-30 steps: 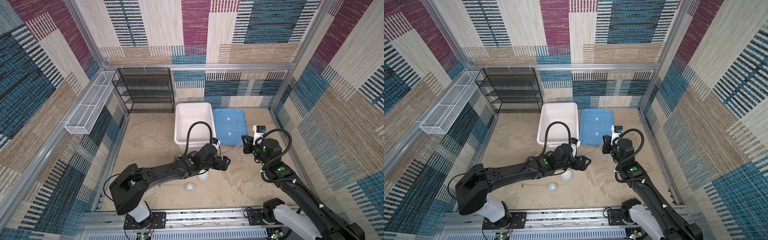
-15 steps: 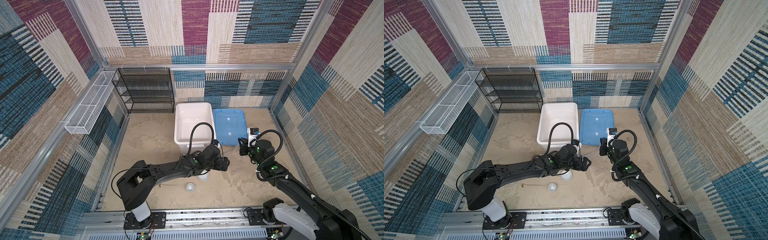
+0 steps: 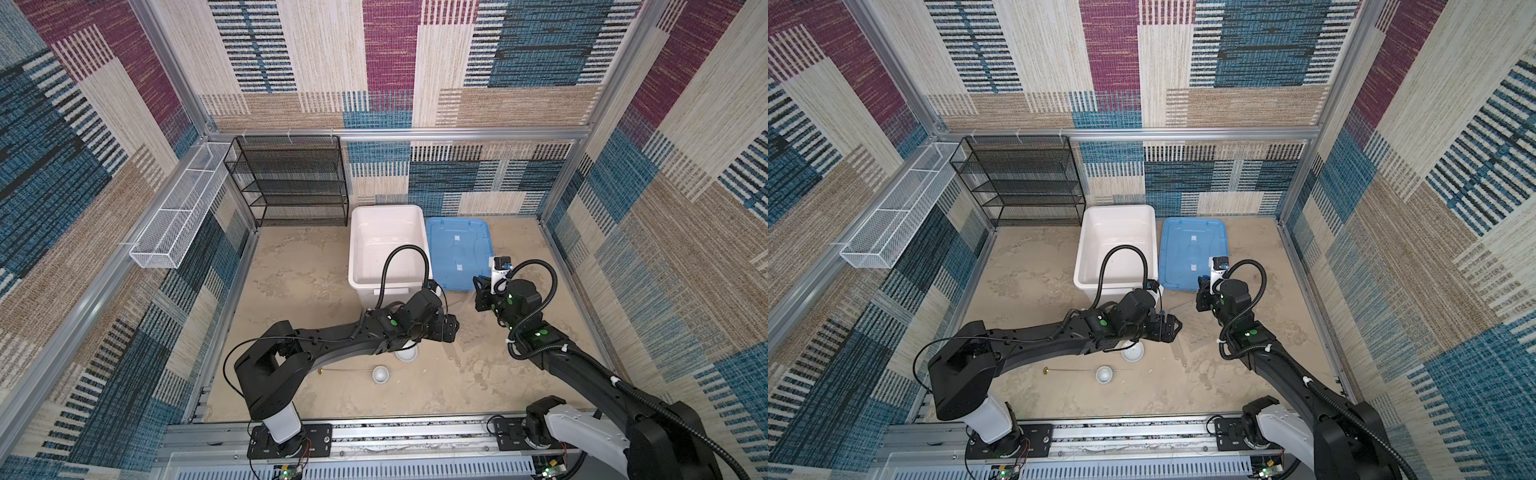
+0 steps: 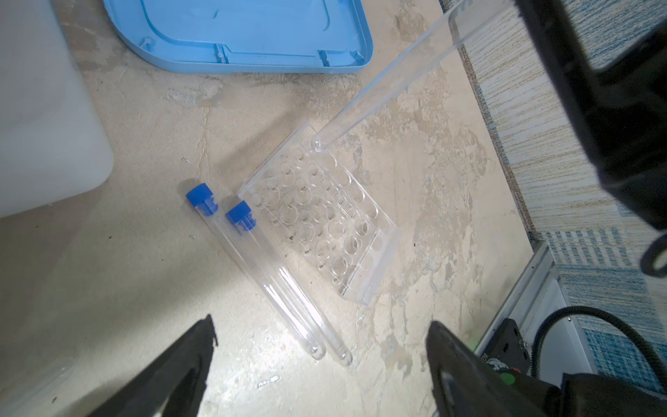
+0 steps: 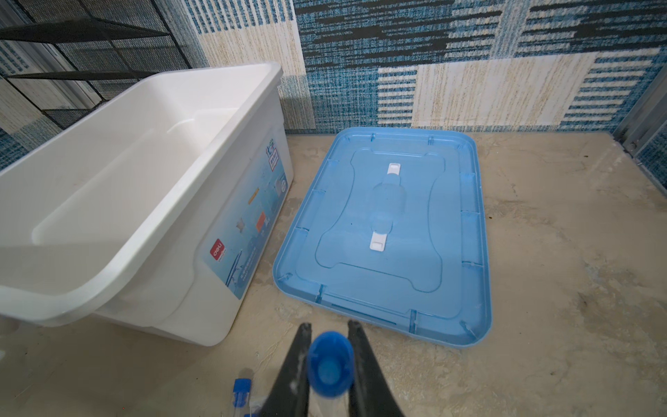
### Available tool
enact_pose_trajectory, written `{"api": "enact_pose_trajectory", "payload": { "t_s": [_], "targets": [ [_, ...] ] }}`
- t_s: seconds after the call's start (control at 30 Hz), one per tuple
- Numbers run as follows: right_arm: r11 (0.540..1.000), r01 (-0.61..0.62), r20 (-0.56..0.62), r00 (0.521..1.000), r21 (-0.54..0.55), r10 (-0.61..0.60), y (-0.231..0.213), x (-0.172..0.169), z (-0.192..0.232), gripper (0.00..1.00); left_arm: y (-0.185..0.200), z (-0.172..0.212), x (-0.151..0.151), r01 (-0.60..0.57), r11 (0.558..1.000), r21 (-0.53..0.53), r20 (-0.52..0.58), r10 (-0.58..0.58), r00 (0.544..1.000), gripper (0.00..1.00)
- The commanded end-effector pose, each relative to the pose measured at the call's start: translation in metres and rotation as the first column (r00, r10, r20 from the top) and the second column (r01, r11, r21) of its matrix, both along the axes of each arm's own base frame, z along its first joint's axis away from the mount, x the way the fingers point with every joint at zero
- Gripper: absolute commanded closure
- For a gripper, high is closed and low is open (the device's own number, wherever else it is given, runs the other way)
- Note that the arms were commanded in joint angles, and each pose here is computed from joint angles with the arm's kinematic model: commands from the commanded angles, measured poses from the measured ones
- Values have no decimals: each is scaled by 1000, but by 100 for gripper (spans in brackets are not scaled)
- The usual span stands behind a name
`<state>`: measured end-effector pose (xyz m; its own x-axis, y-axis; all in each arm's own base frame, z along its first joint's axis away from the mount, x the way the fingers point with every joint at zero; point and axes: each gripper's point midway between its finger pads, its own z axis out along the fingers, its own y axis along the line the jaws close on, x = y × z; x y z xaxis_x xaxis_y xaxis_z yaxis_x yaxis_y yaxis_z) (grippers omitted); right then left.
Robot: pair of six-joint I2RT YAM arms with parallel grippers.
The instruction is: Organize the chemistry lab equipment
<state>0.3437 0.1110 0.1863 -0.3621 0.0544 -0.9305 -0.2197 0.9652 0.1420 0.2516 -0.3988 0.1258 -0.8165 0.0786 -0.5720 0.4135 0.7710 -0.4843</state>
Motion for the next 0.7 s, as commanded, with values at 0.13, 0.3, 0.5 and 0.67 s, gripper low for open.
{"api": "enact_pose_trajectory", "payload": {
  "t_s": [0.13,0.3,0.5,0.67],
  "targets": [
    [1000,4,14,1000,-3,-4,0,3,-1,83,8,1,5,-37,999,21,20,37,999,7],
    [1000,-9,2,1000,-12,9,3,3,-7,82,12,1,6,-62,997,36,30,61,998,7],
    [1000,-14,-24,1000,-27,13,4,1,-19,79,13,-1,6,-67,997,41,34,65,997,7],
    [999,-21,-41,999,-32,19,6,0,-25,70,15,-2,7,-73,996,48,35,72,997,7]
  ]
}}
